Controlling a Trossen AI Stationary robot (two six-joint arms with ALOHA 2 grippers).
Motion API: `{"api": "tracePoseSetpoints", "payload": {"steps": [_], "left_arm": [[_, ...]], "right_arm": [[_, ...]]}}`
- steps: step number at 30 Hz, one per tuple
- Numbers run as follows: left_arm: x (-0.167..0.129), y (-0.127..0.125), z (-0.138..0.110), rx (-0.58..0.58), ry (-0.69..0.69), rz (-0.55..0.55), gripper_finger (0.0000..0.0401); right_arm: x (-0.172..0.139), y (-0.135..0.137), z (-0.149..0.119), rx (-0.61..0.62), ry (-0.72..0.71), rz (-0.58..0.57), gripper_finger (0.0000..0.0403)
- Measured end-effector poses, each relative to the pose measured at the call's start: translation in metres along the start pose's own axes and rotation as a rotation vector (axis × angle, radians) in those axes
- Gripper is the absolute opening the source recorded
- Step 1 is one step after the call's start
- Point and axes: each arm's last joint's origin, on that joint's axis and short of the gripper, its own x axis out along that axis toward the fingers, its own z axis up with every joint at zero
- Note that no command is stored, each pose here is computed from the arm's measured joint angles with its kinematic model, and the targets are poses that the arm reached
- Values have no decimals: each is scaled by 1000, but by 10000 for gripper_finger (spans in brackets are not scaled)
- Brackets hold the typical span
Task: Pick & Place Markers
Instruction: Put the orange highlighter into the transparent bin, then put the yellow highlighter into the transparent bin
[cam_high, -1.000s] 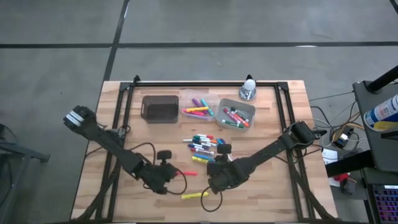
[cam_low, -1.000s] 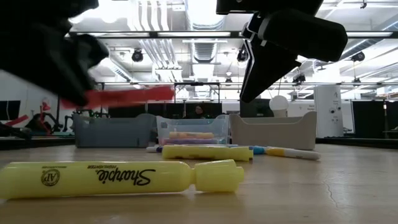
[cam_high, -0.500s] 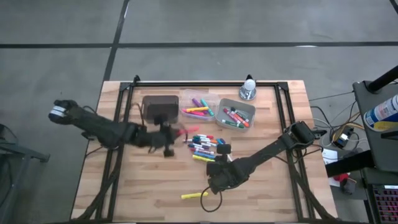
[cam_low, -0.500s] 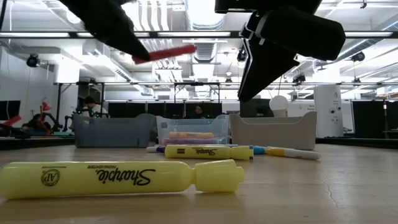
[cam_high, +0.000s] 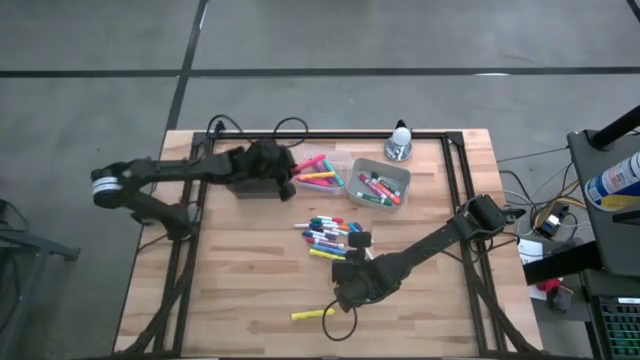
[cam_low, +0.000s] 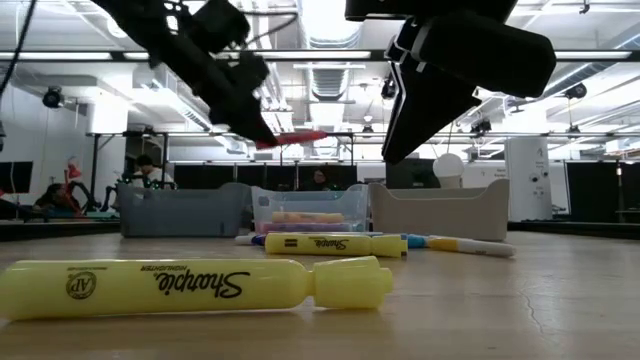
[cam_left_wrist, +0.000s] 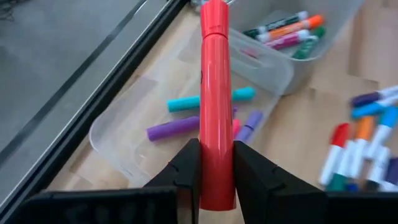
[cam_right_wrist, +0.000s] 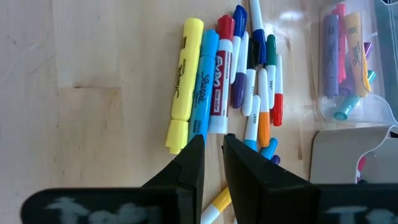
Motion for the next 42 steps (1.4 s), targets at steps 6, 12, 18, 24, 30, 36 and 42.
{"api": "tracePoseSetpoints", "payload": {"steps": [6,12,18,24,30,36,42], "left_arm": [[36,10,3,14,86,-2,69],[62,9,6,35,157,-9,69],[73,9,9,47,233,-11,69],[75,9,7,35,243,5,70],[74,9,8,37,245,6,115],[72,10,8,41,251,27,166],[50,7,17,45,233,12,171]], "right_arm": [[0,0,0,1,-1,-1,52],[0,0,0,1,-2,0,52],[0,0,0,1,-1,0,52],[0,0,0,1,-1,0,52],[0,0,0,1,-1,0,52],[0,0,0,1,-1,0,52],[0,0,1,5,-5,2,52]]}}
